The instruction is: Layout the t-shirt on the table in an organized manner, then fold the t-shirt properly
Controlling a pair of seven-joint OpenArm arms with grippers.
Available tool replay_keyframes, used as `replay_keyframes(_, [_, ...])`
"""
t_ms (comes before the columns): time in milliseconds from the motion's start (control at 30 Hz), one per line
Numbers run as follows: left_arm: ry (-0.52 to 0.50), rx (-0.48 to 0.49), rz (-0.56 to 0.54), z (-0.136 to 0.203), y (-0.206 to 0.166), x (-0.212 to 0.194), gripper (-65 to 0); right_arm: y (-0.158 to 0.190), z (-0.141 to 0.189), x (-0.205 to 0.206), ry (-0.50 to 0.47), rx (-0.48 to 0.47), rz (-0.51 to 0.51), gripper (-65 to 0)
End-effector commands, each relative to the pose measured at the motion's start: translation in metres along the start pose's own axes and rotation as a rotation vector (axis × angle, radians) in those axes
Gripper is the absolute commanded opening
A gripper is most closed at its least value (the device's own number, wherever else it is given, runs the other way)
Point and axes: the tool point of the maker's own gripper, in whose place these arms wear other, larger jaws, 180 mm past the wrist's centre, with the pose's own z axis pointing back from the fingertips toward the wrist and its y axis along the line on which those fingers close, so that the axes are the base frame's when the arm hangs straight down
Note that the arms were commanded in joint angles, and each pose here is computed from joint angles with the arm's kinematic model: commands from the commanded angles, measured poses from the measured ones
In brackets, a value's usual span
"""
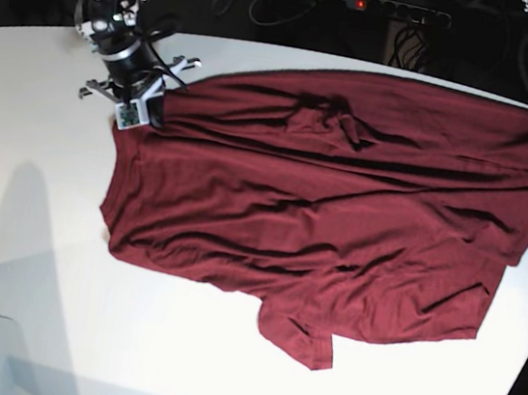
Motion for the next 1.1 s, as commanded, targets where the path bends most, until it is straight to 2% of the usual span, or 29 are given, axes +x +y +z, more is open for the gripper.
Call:
replay_keyframes(0, [-0.094, -0.004, -0.005, 0.001, 0.001, 0.038, -49.2, -0.002, 0.002, 0.016, -0.055, -0.003, 0.003, -65.0])
replay_keyframes(333, [-0.320, -0.060, -0.002, 0.030, -0.024, 0.122, -48.9, -0.005, 0.006, 0.041, -0.118, -0.017, 0.021, -65.0])
replay_keyframes(400, [-0.360, -0.095, 0.026, 0.029, -0.044, 0.140, -48.9, -0.006, 0.007, 0.045, -0.128, -0.019, 0.025, -65.0])
replay_keyframes(533, [-0.374, -0.193, 0.038, 0.026, -0.101, 0.149, -48.9, -0.003, 0.007, 0.053, -0.147, -0.016, 0.027, -65.0])
replay_keyframes(700, [-0.358, -0.367, -0.061, 0.030, -0.194, 0.146, -48.9, -0.002, 0.003, 0.061, -0.165, -0.019, 0.014, -65.0])
replay_keyframes(800, [-0.294, -0.438, -0.117, 0.024, -0.238, 0.123, -48.9, -0.001, 0.003, 0.061, -0.165, -0.018, 0.014, -65.0])
replay_keyframes(933, [-0.177, -0.463, -0.181, 0.005, -0.263, 0.086, -49.1, -0.002, 0.003, 0.061, -0.164, -0.018, 0.017, -65.0])
replay_keyframes(1067, [-0.074, -0.448, -0.228, -0.012, -0.265, 0.052, -49.1, -0.003, 0.004, 0.060, -0.164, -0.020, 0.018, -65.0])
